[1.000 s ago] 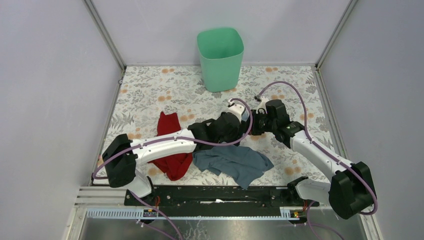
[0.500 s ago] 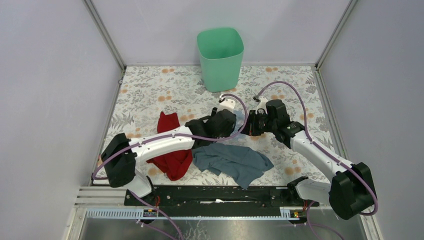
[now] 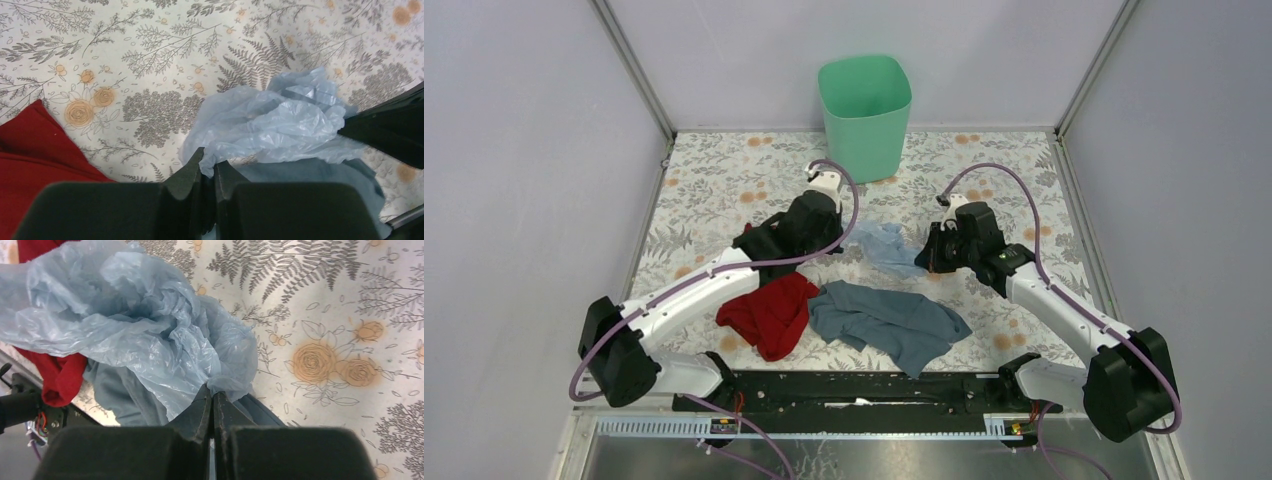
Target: Put the trash bags into the trash bin
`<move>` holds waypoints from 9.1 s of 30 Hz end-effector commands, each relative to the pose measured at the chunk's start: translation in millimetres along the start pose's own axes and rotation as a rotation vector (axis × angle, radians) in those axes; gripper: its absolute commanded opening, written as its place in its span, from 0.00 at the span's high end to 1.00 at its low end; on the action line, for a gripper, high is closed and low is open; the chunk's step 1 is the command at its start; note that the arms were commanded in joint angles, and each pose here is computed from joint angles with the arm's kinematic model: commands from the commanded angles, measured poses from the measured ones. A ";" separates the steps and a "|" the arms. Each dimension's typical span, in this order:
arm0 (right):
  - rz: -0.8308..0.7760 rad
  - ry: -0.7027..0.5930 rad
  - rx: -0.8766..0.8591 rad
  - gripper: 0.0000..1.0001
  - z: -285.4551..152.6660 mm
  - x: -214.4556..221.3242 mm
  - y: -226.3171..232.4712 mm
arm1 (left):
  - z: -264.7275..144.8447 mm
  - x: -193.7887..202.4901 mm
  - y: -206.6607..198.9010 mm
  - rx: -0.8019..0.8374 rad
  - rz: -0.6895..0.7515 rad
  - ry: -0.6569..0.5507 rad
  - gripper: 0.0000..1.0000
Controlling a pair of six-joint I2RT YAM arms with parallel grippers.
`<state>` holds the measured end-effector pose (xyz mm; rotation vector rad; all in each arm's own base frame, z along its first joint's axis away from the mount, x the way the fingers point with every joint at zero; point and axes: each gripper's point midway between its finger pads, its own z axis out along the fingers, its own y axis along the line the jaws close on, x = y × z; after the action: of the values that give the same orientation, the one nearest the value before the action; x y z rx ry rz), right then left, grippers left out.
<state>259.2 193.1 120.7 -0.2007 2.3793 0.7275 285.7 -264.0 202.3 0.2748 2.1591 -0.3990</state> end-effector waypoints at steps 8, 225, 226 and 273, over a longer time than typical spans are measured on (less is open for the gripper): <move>-0.057 -0.219 0.460 0.86 -26.0 -54.6 -69.2 | -1.0 -5.8 17.8 0.117 -0.131 0.005 1.00; -0.167 -0.425 -0.230 1.00 -43.6 -85.0 62.2 | 27.3 -2.5 -52.4 -0.038 -0.178 0.056 0.47; -0.166 -0.425 -0.232 1.00 -44.0 -85.2 62.8 | 30.1 0.4 -50.3 -0.054 -0.177 0.058 0.52; 0.136 -0.500 0.474 1.00 -177.0 -179.0 8.2 | -27.4 -234.0 -174.7 0.823 -0.290 -0.084 1.00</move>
<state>293.4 127.1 218.5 0.2742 2.2269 0.3209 373.0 -410.9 271.3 0.1219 2.2443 -1.1836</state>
